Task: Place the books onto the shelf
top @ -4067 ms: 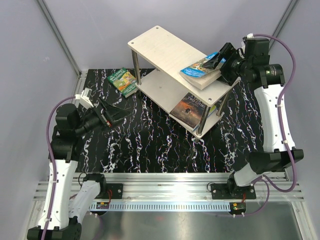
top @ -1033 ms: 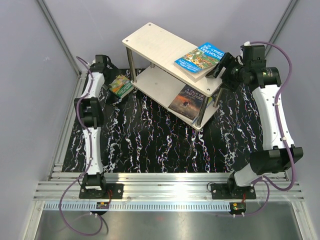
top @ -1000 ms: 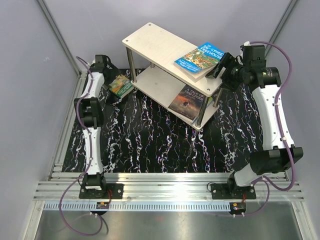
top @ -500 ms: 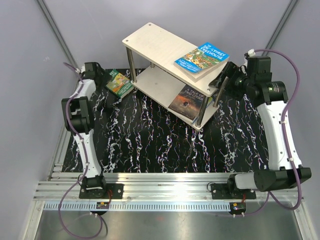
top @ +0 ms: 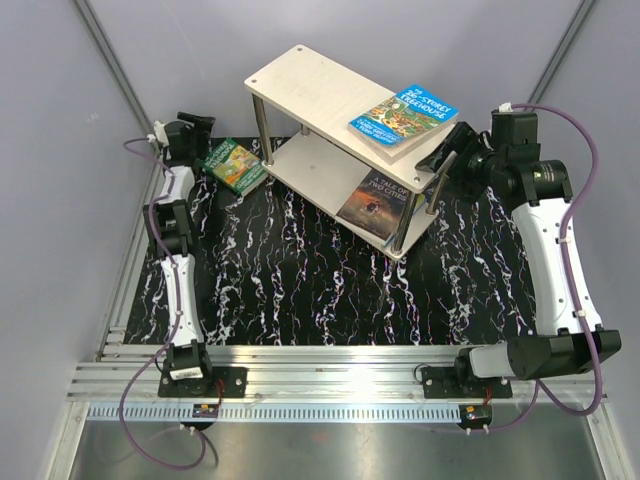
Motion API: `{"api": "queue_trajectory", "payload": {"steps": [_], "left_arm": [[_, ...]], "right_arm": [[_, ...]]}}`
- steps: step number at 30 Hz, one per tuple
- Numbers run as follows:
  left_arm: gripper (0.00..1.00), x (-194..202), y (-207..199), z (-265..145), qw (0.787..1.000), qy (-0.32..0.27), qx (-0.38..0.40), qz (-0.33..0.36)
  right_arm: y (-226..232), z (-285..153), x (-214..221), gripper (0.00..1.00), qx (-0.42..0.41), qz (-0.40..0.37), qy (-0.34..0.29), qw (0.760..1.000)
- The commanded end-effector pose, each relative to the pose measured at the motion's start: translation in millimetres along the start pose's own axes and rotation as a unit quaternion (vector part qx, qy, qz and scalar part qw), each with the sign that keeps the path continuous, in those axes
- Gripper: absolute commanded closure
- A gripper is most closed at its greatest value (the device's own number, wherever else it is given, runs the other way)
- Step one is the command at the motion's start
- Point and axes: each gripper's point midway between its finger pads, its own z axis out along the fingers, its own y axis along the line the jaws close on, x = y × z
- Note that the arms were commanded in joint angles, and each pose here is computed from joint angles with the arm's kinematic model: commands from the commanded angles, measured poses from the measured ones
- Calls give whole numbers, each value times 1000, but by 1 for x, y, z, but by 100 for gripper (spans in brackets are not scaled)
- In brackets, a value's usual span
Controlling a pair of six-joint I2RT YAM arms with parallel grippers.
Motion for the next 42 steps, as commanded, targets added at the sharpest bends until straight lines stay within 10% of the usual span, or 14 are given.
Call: {"api": "queue_trajectory", "payload": {"steps": [1,9,13,22,42], "left_arm": [[1,36,25,-1,997,56,-26,-50],[1,50,33,-21,989,136,-41,-33],[1,13,53,-40,987,70,-115,84],[1,-61,21,-36,995,-5,-58,77],[1,49,22,-39,982,180,32,39]], "right_arm": [[-16,11,2,14,48,17,7,999],[-15,22,3,14,40,18,15,999],[-13,20,5,14,31,8,18,999],[-17,11,14,14,32,-3,30,999],[-21,7,21,14,33,-13,39,999]]}}
